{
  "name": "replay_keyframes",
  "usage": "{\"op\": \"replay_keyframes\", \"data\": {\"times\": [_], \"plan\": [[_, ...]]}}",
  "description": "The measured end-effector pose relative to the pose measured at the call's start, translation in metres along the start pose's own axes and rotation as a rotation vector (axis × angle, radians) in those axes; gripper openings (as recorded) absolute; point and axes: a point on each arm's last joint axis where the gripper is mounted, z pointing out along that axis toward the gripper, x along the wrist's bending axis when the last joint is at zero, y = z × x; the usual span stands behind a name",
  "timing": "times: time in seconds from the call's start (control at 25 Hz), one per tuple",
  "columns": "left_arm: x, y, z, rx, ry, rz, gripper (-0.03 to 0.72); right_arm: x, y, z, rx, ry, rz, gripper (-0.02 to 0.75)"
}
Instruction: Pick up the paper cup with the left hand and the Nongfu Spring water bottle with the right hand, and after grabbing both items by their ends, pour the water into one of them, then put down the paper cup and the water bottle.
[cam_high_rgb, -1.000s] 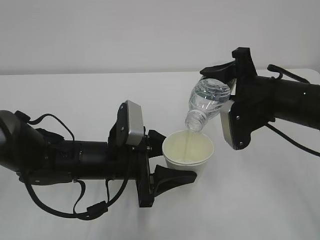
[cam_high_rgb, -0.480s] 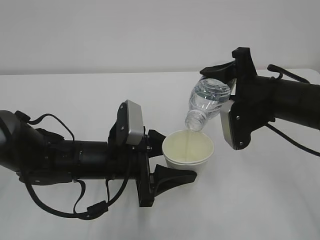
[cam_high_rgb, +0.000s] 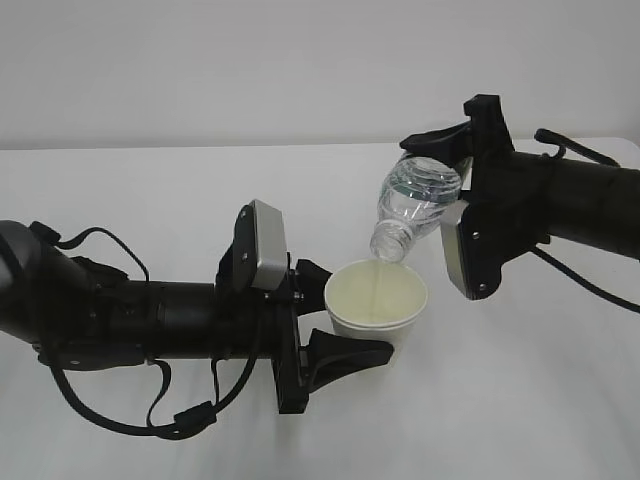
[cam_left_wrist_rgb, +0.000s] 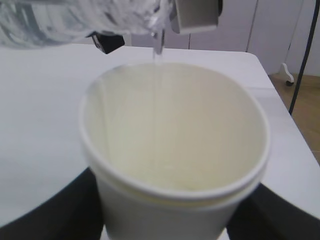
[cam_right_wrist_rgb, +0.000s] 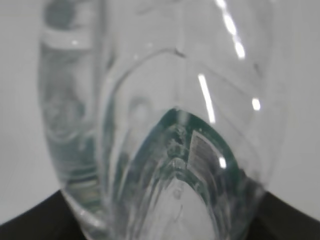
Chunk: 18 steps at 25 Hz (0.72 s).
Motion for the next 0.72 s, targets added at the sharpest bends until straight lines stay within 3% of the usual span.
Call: {"op": "replay_keyframes", "data": {"times": [0.72], "plan": [[0.0002, 0.0001, 0.0000, -0.001, 0.003, -0.003, 0.473, -0.0001, 0.0000, 0.0000, 0.000, -0.002, -0.021, 0.455]]}}
